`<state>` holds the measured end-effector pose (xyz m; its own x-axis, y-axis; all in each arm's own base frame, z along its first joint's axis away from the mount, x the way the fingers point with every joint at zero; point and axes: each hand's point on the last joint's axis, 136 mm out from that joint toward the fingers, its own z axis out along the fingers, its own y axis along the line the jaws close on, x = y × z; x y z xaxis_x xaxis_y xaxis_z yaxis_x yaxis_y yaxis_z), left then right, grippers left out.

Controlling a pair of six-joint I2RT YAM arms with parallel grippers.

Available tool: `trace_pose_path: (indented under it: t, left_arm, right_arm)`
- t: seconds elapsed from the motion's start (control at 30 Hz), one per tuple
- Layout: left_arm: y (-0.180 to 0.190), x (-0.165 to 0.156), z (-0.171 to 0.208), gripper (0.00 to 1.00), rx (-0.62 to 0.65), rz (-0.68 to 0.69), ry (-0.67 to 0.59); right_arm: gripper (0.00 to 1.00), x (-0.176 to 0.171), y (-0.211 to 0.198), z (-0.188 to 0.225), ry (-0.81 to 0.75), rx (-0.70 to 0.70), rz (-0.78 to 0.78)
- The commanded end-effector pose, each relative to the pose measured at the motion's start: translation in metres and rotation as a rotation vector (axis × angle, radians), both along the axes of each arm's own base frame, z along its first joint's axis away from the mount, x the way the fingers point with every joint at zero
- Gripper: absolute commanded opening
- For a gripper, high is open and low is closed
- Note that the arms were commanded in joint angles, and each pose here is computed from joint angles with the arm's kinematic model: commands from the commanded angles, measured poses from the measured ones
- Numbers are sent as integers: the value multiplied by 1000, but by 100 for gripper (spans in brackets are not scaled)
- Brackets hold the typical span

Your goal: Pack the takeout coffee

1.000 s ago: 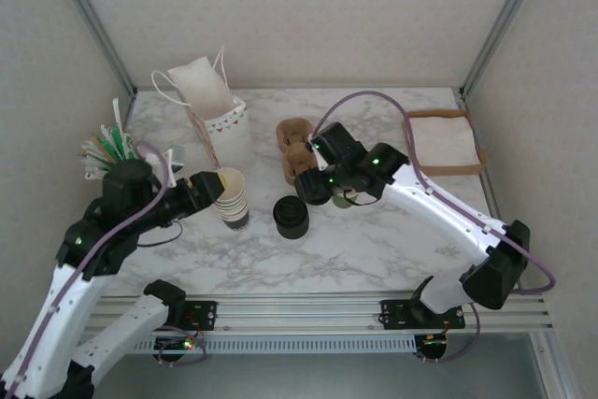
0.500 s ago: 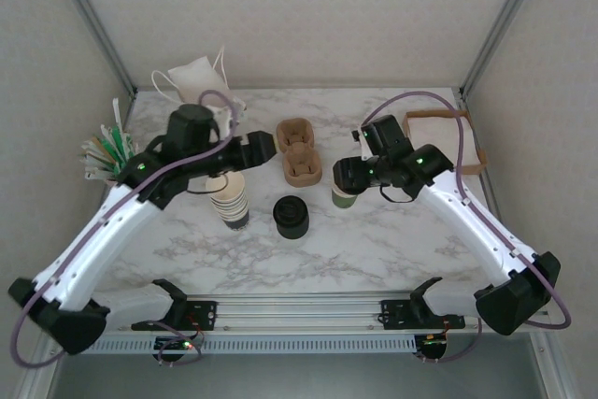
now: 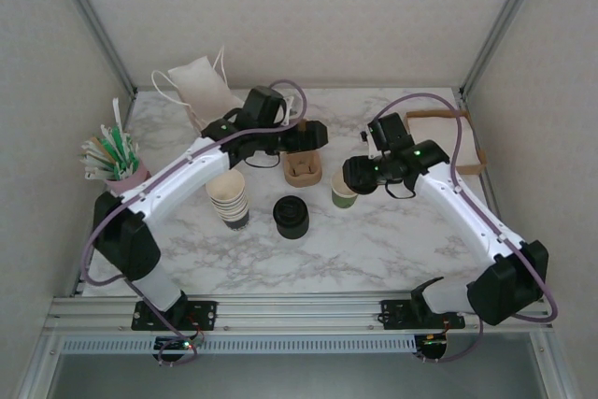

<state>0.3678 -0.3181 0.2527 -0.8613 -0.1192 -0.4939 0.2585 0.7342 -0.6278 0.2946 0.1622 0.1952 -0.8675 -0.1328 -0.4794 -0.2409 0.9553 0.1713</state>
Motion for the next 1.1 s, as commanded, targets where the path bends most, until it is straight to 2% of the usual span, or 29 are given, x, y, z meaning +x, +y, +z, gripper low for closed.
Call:
trace_pose_path:
  t: [0.0, 0.2, 0.5, 1.07]
  left_arm:
    - [-13, 8, 12, 100, -43, -47, -44]
    - [-6, 12, -2, 100, -94, -37, -10]
    - [10, -4, 13, 100, -142, -6, -42]
    - [19, -10, 6, 100, -130, 20, -38]
  right_arm:
    - [75, 8, 2, -12, 5, -16, 14]
    - [75, 15, 9, -26, 38, -21, 25]
    - [75, 17, 15, -41, 73, -44, 39]
    - [75, 21, 26, -48, 88, -95, 67]
